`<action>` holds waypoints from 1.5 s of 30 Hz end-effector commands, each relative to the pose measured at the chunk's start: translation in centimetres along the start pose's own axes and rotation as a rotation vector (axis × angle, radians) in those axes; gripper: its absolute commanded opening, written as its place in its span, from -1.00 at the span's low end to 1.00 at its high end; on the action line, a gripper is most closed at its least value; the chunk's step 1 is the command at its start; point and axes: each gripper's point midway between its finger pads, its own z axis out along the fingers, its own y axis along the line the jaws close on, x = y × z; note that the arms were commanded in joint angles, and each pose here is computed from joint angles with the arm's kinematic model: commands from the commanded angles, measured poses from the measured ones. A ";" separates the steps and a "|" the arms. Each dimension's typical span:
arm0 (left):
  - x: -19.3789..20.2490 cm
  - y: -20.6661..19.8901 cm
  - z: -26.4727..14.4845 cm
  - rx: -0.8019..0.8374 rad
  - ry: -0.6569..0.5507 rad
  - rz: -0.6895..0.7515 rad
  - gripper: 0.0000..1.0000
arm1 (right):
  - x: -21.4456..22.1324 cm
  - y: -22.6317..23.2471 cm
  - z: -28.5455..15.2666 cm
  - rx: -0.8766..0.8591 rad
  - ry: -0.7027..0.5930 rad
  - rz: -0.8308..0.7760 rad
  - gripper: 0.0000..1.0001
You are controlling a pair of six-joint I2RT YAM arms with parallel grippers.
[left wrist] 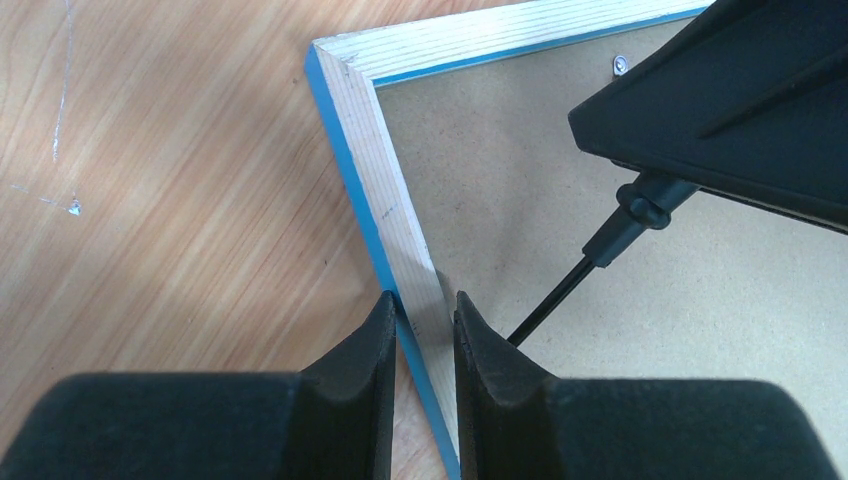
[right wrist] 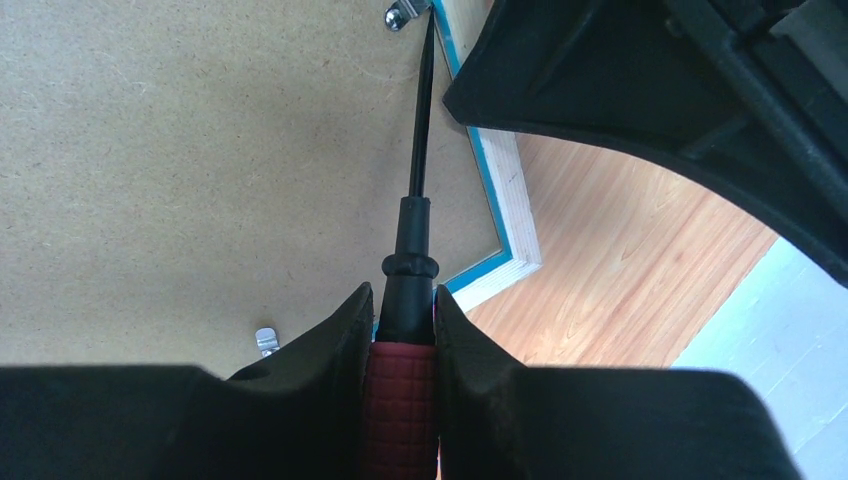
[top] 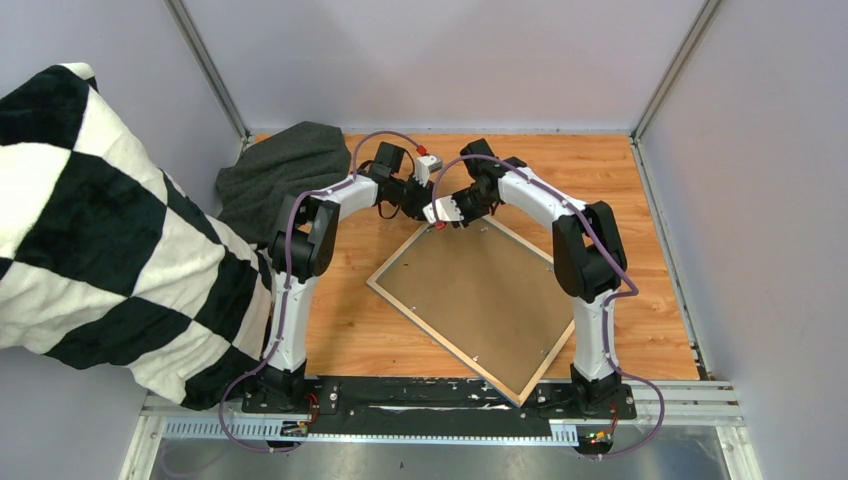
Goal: Take the photo out of the frame
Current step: Release the photo frame item from the photo frame.
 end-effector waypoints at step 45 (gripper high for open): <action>9.8 -4.6 2.7 0.157 0.263 -0.172 -1.00 | -12.0 6.4 -3.0 -0.244 -0.241 0.038 -1.00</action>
